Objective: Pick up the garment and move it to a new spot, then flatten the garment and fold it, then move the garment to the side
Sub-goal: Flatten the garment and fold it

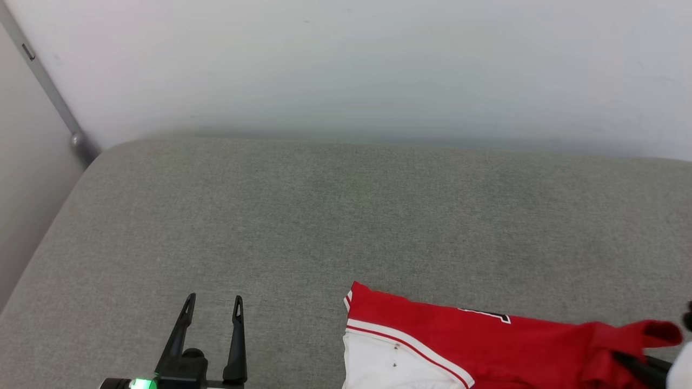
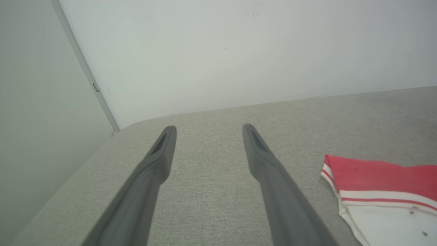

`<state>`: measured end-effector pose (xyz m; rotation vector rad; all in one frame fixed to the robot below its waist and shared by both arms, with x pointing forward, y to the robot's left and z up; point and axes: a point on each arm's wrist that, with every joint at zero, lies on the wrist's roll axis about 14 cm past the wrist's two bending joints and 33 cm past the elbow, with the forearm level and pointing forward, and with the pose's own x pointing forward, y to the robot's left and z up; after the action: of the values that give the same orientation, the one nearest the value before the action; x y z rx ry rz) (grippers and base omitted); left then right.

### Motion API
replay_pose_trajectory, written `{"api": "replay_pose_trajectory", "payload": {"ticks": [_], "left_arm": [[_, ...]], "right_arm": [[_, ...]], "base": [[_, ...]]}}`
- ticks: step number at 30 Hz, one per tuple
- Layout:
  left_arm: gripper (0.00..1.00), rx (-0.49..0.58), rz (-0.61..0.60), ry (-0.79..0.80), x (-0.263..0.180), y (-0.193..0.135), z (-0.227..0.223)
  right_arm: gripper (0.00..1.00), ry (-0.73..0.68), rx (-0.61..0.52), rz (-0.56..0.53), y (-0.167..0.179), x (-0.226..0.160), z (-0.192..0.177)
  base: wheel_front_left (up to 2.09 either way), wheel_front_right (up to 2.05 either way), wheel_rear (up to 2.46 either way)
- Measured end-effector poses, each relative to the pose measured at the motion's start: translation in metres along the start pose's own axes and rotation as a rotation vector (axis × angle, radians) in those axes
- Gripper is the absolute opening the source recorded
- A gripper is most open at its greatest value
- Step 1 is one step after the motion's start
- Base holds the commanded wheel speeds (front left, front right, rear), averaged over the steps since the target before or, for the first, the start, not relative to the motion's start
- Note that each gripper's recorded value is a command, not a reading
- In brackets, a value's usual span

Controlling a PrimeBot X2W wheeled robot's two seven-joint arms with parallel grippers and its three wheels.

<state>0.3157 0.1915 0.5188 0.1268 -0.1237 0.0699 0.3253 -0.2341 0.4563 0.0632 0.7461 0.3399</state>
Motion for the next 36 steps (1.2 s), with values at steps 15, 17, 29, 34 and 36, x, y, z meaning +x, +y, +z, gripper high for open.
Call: {"api": "replay_pose_trajectory", "payload": {"ticks": [15, 17, 29, 34, 36], "left_arm": [[1.0, -0.054, 0.029, 0.014, 0.005, 0.005, -0.003], [1.0, -0.053, 0.03, 0.017, 0.008, 0.005, -0.004], [1.0, -0.069, 0.053, 0.036, 0.019, 0.007, -0.01], [1.0, -0.071, 0.065, 0.043, 0.019, 0.01, -0.012], [1.0, -0.071, 0.07, 0.039, 0.019, 0.011, -0.011]], "right_arm": [[0.0, -0.026, -0.261, 0.442, 0.179, 0.05, 0.035], [0.0, -0.011, -0.277, 0.484, 0.198, 0.062, 0.033], [0.0, 0.203, -0.396, 0.535, 0.238, 0.124, -0.023], [0.36, 0.224, -0.418, 0.508, 0.232, 0.133, -0.037], [1.0, 0.203, -0.421, 0.507, 0.232, 0.132, -0.036]], "base": [[0.0, 0.0, 0.0], [0.0, 0.0, 0.0], [0.0, 0.0, 0.0], [0.0, 0.0, 0.0], [0.0, 0.0, 0.0]]}}
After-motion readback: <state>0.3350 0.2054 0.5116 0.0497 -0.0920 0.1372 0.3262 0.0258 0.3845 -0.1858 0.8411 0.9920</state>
